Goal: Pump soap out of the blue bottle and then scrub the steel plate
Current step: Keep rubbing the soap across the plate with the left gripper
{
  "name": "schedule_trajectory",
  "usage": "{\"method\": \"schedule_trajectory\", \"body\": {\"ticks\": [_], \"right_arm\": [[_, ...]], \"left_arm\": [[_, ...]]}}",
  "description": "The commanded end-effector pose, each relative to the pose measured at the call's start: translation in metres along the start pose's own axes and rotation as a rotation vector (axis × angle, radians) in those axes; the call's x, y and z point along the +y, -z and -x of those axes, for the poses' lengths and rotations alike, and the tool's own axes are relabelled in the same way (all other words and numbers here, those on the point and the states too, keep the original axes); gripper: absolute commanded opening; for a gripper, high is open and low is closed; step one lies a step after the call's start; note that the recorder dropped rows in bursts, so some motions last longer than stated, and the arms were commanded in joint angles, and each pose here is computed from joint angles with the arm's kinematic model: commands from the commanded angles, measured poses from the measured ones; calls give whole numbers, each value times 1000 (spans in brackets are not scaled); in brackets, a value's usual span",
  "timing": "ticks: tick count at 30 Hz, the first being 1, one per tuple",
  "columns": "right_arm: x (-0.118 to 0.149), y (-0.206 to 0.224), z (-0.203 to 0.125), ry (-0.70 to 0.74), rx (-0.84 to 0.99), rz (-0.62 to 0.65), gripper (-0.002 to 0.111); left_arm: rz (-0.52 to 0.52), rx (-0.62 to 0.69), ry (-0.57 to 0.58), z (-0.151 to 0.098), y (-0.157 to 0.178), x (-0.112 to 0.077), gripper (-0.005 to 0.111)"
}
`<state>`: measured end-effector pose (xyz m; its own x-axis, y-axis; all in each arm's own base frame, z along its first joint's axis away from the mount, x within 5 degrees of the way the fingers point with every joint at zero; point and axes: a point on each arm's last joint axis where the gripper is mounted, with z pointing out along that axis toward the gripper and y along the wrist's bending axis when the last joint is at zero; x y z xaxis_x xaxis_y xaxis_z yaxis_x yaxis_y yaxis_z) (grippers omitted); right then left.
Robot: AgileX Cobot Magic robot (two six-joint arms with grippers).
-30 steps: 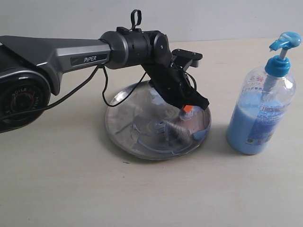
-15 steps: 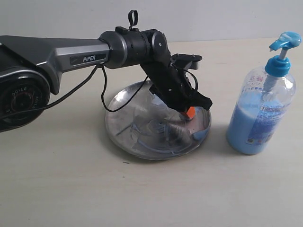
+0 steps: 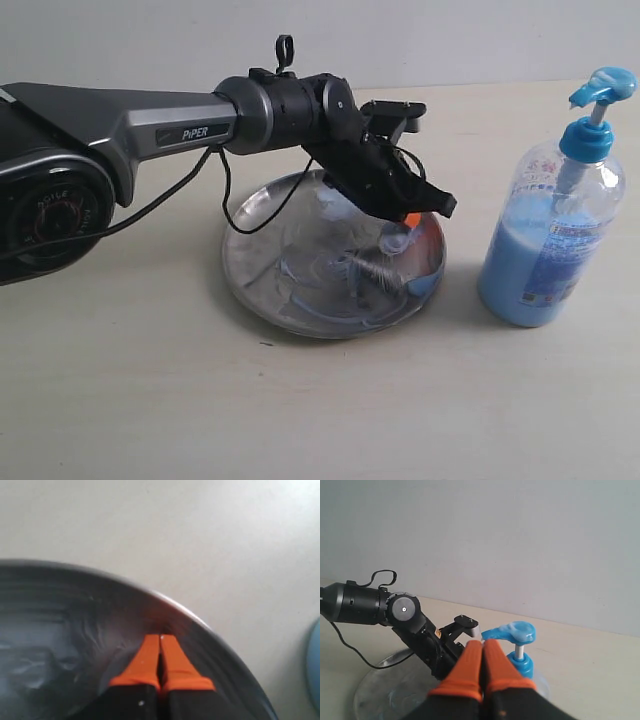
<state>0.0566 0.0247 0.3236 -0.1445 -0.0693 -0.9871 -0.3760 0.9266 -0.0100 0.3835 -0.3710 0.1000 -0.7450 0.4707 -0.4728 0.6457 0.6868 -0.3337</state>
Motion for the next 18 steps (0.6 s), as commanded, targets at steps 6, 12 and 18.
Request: {"method": "schedule_trajectory", "body": {"ticks": [6, 12, 18], "right_arm": [[0, 1, -1, -5, -8, 1, 0], [0, 1, -1, -5, -8, 1, 0], [0, 1, -1, -5, -8, 1, 0]], "left_arm": [[83, 107, -137, -10, 1, 7, 0], [56, 232, -131, -21, 3, 6, 0], [9, 240, -86, -22, 3, 1, 0]]}}
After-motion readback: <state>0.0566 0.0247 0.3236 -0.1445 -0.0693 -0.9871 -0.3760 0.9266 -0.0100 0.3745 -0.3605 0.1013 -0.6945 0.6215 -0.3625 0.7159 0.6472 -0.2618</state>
